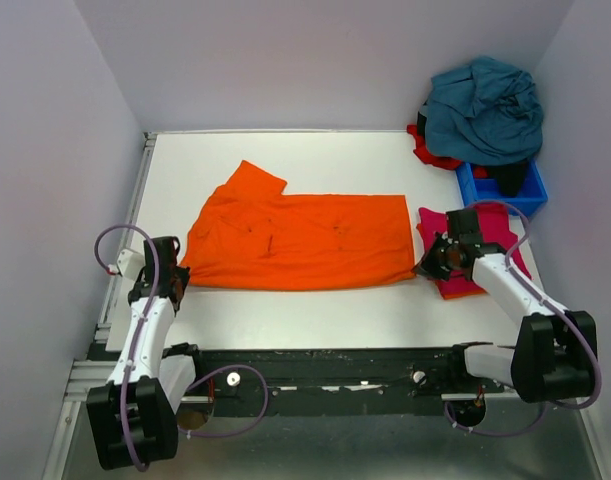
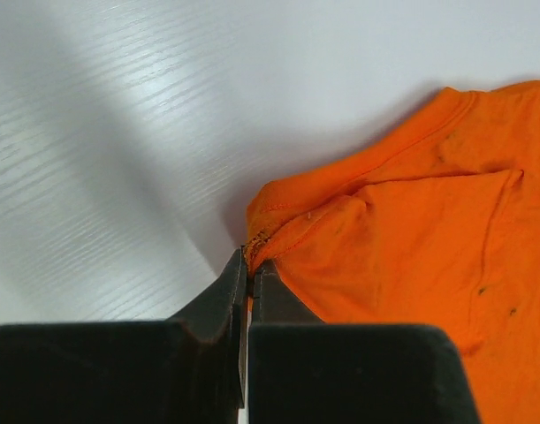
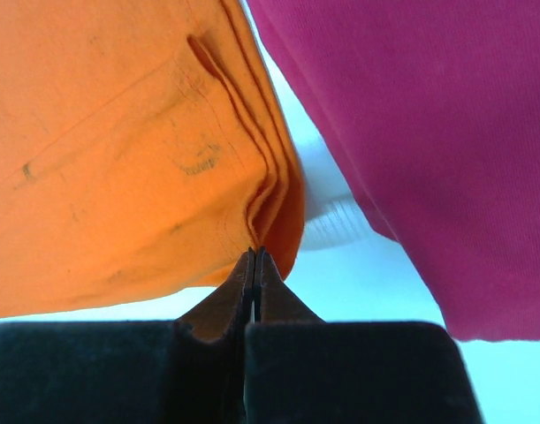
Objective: Fold and stack the t-shirts
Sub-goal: Fold the flattened tshirt in 1/3 of the way
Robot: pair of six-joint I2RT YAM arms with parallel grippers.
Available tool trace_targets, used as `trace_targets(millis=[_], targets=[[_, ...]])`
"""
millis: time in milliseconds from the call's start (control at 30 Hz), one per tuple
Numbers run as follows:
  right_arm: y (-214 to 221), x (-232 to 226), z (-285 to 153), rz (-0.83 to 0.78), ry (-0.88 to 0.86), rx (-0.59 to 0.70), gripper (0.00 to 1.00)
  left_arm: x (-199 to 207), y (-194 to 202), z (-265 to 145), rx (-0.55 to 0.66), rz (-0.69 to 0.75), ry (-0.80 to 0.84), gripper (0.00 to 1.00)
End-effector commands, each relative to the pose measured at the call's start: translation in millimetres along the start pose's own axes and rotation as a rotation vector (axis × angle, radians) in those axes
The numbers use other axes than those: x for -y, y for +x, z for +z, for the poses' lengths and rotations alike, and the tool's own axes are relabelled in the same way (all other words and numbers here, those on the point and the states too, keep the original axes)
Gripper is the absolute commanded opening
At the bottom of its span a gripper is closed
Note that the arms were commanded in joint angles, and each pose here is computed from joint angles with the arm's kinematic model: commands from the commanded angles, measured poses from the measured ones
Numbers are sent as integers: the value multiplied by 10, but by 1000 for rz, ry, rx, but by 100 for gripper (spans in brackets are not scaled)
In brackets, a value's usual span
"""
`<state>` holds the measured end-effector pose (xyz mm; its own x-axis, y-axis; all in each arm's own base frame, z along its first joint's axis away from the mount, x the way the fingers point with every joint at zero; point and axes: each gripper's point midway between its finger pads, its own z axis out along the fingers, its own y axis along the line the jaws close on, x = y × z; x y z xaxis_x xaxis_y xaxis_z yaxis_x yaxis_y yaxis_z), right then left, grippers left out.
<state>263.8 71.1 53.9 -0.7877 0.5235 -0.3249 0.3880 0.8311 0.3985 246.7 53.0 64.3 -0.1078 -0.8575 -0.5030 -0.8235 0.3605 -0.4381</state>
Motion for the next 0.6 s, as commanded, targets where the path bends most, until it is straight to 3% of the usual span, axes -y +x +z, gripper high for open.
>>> trace_targets(millis=[0,33,67,100,133,233,367,467,567], targets=[[83,56,-72,10,-15,23,9,-397,39,-52,35,-11,-105,5],[104,55,-82,1,-26,21,17,-383,45,-62,37,-12,-82,16],[132,18,-89,-27,-55,11,38,-340,50,-72,34,5,-49,43],[131,-24,-109,-44,-79,13,65,-279,17,-100,42,13,-20,59],[95,-31,-137,-54,-76,28,70,-248,-14,-132,48,20,-11,72],[-169,-127,-307,-110,-82,134,70,-30,-269,-286,108,60,29,82],[-569,-430,-526,-182,-154,263,63,478,-695,-468,205,127,128,84],[-787,-607,-539,-215,-175,279,55,974,-811,-467,211,196,271,86],[-971,-728,-409,-218,-176,271,54,1386,-766,-386,159,220,393,88]])
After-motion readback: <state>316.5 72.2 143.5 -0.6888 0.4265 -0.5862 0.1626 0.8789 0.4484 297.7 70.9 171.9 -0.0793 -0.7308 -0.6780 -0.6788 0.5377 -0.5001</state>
